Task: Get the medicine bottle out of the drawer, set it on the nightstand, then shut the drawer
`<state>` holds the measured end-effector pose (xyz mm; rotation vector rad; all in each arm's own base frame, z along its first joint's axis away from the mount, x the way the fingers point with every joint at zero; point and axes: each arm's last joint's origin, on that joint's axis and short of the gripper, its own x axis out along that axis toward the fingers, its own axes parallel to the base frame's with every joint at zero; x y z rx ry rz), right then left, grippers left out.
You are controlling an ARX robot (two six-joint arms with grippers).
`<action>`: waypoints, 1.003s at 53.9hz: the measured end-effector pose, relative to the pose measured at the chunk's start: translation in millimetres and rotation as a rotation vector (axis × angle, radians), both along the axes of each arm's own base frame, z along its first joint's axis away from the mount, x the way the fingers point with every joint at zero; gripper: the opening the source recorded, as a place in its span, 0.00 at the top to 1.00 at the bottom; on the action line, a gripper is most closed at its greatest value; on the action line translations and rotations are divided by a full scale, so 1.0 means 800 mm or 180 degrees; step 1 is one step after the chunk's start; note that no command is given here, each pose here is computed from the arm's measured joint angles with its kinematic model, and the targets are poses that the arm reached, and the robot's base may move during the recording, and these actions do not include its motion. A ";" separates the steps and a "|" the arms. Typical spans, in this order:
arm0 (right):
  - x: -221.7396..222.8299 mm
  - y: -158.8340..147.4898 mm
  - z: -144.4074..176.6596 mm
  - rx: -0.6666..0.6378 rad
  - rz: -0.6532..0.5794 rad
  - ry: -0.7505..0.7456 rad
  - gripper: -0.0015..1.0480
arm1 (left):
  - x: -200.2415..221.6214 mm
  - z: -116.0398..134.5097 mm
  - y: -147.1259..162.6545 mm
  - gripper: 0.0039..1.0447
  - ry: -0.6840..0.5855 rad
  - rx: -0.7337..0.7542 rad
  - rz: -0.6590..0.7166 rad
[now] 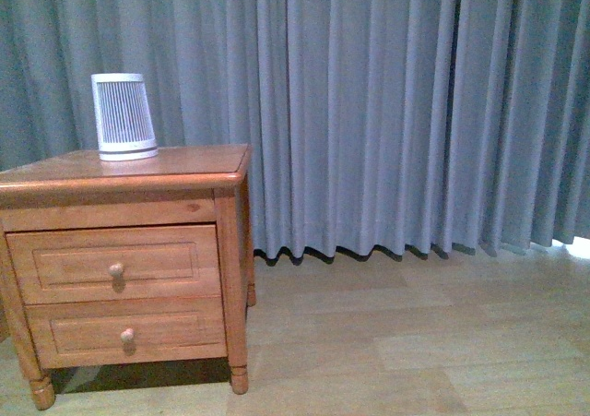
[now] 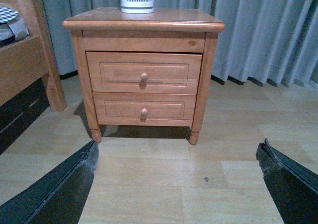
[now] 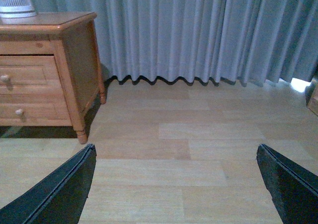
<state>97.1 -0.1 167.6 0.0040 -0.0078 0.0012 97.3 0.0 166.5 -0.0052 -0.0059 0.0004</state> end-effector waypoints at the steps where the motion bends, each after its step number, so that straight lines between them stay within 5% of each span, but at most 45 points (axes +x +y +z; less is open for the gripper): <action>1: 0.000 0.000 0.000 0.0000 0.0000 0.0000 0.07 | 0.000 0.000 0.000 0.06 0.0000 0.0000 0.0000; 28: 0.000 0.000 0.000 -0.0001 0.0001 -0.0001 0.07 | 0.000 0.000 0.000 0.06 0.0015 -0.0006 -0.0001; 32: 0.000 0.000 0.000 -0.0001 -0.0001 0.0001 0.07 | 0.006 0.007 0.006 0.06 0.0809 -0.0252 -0.0008; 35: 0.000 0.000 0.000 -0.0001 -0.0002 0.0001 0.07 | 0.028 0.037 0.020 0.06 0.0927 -0.0331 0.0083; 44: 0.000 0.000 0.000 -0.0001 0.0000 0.0001 0.07 | 0.116 0.122 0.045 0.06 0.0343 -0.0136 0.0123; 49: 0.000 0.000 0.000 -0.0001 0.0000 0.0002 0.07 | 0.174 0.124 0.050 0.06 0.0256 -0.0031 0.0087; 54: 0.000 0.000 0.000 -0.0001 0.0000 0.0001 0.07 | 0.238 0.090 0.049 0.06 0.0439 0.0001 0.0038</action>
